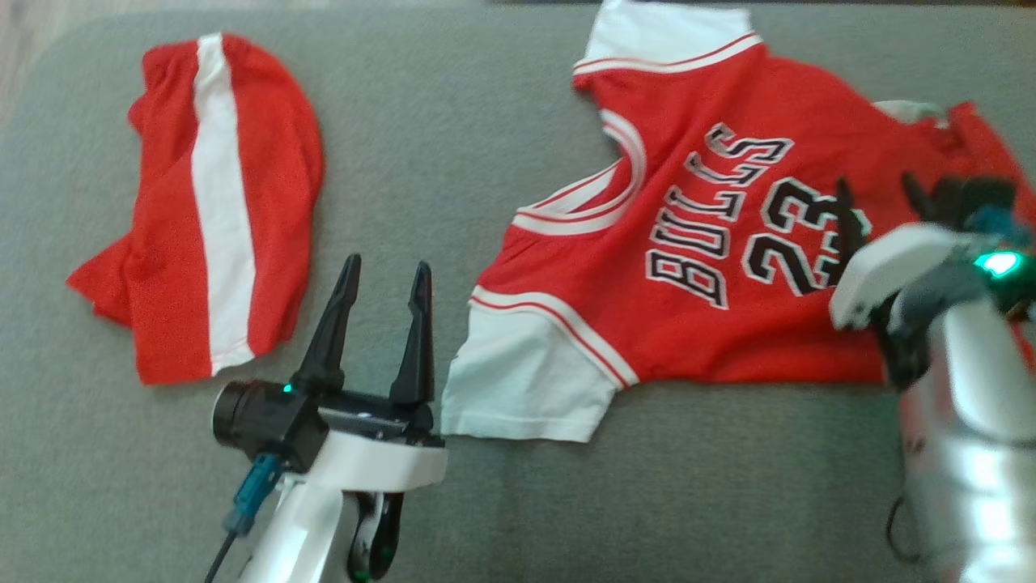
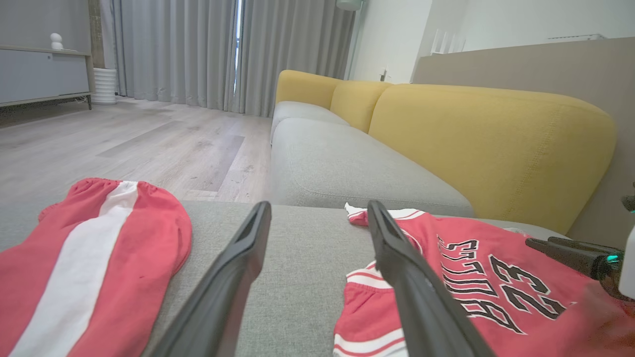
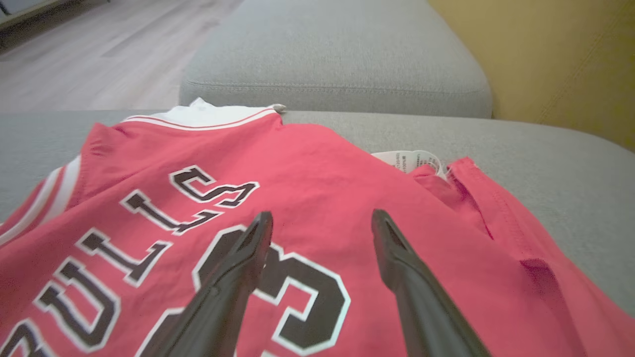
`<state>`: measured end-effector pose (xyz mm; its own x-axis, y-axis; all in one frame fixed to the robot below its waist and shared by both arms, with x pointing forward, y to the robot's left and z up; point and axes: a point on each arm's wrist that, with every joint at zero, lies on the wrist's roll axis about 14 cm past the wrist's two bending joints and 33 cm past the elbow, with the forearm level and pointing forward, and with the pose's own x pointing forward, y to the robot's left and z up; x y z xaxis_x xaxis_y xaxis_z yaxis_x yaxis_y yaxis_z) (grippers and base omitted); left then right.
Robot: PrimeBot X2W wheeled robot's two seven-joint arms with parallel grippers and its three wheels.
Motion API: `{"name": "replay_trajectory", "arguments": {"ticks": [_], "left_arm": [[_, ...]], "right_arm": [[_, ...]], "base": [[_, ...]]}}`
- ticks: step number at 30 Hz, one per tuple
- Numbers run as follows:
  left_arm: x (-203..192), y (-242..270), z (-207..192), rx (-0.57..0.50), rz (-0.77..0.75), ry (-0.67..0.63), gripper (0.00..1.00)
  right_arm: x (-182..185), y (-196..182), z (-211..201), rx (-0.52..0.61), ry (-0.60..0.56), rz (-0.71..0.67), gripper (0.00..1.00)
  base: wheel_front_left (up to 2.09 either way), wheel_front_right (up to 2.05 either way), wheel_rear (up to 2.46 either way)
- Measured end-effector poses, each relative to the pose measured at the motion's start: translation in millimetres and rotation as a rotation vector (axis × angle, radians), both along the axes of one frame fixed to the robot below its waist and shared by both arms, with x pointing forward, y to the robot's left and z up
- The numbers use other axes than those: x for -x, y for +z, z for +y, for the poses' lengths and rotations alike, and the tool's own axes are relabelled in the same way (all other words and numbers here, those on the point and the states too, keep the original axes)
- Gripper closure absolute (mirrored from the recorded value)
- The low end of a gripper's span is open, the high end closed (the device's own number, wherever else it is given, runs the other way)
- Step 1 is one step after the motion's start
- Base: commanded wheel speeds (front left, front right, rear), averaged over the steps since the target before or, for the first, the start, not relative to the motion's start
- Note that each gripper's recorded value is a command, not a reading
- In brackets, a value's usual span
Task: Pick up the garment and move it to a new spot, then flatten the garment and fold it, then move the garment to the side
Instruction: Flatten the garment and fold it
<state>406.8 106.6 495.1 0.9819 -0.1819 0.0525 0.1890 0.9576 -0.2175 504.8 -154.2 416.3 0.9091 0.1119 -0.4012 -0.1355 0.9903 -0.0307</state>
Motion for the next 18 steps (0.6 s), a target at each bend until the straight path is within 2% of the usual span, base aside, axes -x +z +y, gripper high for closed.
{"name": "replay_trajectory", "arguments": {"ticks": [5, 10, 14, 15, 16, 18], "left_arm": [[-7, -7, 5, 0.003, 0.020, 0.012, 0.00], [-8, -15, 13, 0.000, 0.047, 0.044, 0.00], [-11, -16, 16, 0.001, 0.049, 0.054, 0.00], [-12, -16, 17, 0.000, 0.049, 0.054, 0.00], [-12, -16, 17, -0.001, 0.049, 0.055, 0.00], [-12, -17, 17, -0.002, 0.053, 0.055, 0.00]], "right_arm": [[-33, -25, -2, -0.005, -0.020, 0.145, 0.00], [-39, -51, -3, 0.043, -0.008, 0.262, 0.00], [-50, -53, -2, 0.073, 0.003, 0.295, 0.00], [-52, -53, -3, 0.072, 0.001, 0.305, 0.80], [-53, -53, -3, 0.071, 0.001, 0.310, 1.00], [-56, -54, -2, 0.070, 0.002, 0.319, 1.00]], "base": [[0.00, 0.00, 0.00], [0.00, 0.00, 0.00], [0.00, 0.00, 0.00], [0.00, 0.00, 0.00], [0.00, 0.00, 0.00], [0.00, 0.00, 0.00]]}}
